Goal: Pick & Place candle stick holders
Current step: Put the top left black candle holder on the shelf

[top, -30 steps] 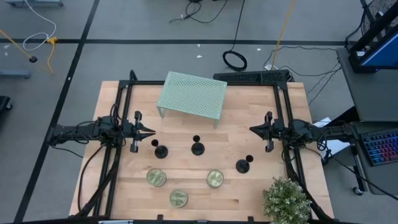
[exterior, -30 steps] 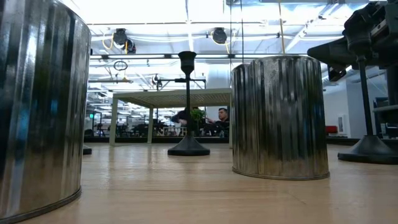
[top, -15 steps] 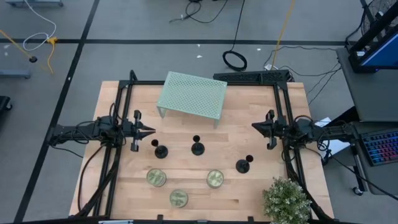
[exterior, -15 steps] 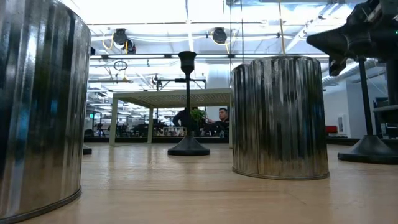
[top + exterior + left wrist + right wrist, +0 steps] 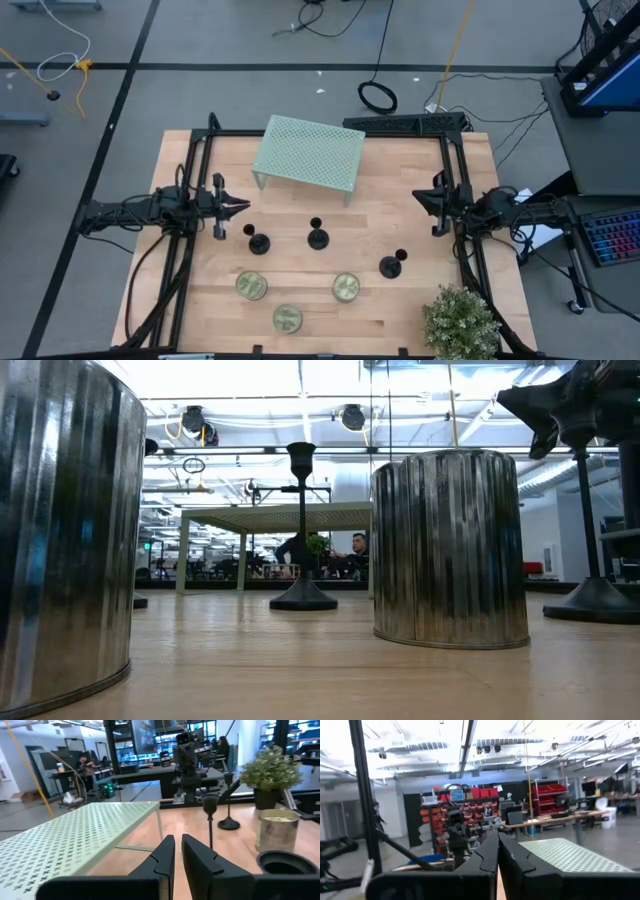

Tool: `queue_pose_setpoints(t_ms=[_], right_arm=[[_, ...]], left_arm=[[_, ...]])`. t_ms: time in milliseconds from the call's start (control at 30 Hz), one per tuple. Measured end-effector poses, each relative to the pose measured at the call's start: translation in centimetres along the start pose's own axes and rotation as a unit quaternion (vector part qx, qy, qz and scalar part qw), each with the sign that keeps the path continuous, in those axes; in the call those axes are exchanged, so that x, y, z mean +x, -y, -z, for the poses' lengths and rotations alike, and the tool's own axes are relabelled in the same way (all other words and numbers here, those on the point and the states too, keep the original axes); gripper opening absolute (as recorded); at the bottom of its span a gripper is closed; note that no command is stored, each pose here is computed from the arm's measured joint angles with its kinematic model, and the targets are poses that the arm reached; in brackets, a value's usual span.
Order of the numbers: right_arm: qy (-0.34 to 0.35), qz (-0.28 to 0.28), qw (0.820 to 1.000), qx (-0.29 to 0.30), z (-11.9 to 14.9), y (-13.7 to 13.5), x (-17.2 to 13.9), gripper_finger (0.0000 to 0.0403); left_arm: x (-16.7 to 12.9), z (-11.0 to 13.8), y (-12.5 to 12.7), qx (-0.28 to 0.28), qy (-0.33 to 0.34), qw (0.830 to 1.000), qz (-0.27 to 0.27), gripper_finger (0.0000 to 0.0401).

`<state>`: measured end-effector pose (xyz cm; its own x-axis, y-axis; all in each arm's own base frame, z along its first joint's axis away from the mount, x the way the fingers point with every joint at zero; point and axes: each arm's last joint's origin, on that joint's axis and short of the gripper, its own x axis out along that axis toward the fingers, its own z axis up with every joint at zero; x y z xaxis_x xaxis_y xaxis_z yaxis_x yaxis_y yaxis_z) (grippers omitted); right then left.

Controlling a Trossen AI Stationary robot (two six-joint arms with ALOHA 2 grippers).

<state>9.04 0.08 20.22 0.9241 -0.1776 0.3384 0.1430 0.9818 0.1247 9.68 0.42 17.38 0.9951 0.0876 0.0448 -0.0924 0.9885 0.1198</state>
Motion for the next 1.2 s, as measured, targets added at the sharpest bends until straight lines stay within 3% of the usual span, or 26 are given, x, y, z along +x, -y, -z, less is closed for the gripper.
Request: queue_pose_setpoints(t_ms=[400, 667, 933, 1067, 1200], right_arm=[[-0.025, -0.002, 1.000, -0.018, 0.5, -0.1, 0.3, 0.0014], [-0.009, -0.003, 1.000, -0.026, 0.4, -0.4, 1.3, 0.0090], [0.067, -0.067, 0.995, -0.041, -0.6, -1.1, 2.4, 0.0160], [0.054, -0.068, 0.995, -0.050, -0.4, -1.3, 3.2, 0.0174], [0.082, -0.065, 0.992, -0.071, -2.0, -1.7, 4.5, 0.0175]], left_arm=[[0.0, -1.3, 0.0, 0.015, 0.068, 0.997, 0.020, 0.0042], [0.2, -2.2, -0.3, -0.010, 0.110, 0.994, -0.020, 0.0042], [0.7, -2.1, 0.0, -0.027, 0.092, 0.995, 0.035, 0.0046], [1.2, -3.4, 0.0, -0.034, 0.064, 0.996, 0.043, 0.0084], [2.0, -5.8, 0.0, -0.001, 0.034, 0.998, 0.057, 0.0145]])
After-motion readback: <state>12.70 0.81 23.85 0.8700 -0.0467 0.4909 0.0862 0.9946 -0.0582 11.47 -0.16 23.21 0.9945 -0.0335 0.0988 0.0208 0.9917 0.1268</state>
